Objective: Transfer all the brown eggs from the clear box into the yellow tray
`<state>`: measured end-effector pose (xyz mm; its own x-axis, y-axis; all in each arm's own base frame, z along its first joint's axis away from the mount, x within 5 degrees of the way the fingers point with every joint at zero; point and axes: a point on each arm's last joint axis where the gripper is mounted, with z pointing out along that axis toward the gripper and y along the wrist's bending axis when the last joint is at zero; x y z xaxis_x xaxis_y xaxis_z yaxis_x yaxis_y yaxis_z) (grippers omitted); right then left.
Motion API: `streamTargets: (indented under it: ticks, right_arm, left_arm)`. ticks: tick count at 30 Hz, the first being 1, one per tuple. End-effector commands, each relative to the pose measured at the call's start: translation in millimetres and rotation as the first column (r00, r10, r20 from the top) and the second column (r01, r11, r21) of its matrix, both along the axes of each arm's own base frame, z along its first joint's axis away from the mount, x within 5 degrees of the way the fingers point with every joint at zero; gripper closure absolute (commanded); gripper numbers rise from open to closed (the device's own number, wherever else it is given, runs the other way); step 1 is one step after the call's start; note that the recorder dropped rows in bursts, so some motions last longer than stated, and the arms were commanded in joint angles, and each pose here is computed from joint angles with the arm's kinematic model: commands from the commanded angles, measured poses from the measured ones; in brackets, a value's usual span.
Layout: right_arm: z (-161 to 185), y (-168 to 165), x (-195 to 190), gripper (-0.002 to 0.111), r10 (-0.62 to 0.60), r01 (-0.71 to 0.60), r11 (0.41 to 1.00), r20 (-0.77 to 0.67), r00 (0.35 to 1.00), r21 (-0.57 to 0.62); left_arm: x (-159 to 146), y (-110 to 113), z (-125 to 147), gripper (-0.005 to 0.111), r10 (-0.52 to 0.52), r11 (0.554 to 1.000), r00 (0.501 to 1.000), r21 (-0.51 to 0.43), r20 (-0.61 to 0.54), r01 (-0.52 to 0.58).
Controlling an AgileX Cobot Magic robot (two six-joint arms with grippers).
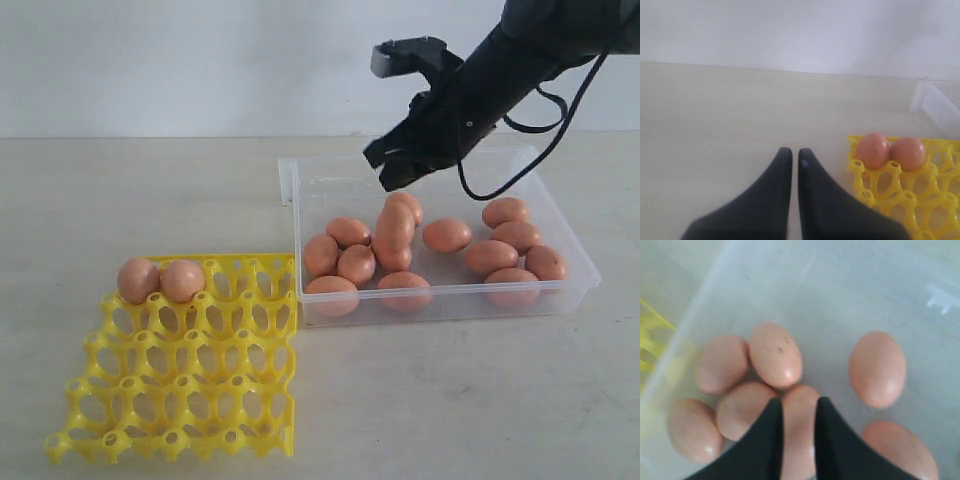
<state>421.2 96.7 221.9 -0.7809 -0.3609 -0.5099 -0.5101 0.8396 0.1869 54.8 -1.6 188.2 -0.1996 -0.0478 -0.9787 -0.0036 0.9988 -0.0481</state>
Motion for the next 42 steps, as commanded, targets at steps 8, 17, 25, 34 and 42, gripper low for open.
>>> streamTargets:
  ticks: [8,17,25,34,42]
  right_arm:
    - [33,26,4,0.108,-0.007,-0.047,0.92,0.135,0.991,0.389]
    - [6,21,-29,0.095,0.581,-0.578,0.812,0.011,0.814,-0.074]
    - [-45,60,-28,0.057,0.692,-0.684,0.617,-0.147,0.707,-0.389]
    - [-64,54,-30,0.057,0.664,-0.707,0.593,-0.262,0.7,-0.385]
    - [-95,54,-29,0.057,0.663,-0.741,0.571,-0.333,0.67,-0.354]
  left_arm:
    - [0,0,-1,0.103,-0.005,1.0,1.0,0.005,0.005,0.005]
    - [0,0,-1,0.103,-0.005,1.0,1.0,0.005,0.005,0.005]
    - [0,0,-1,0.103,-0.005,1.0,1.0,0.005,0.005,0.005]
    - [0,0,-1,0.103,-0.005,1.0,1.0,0.005,0.005,0.005]
    - [0,0,-1,0.103,-0.005,1.0,1.0,0.005,0.005,0.005]
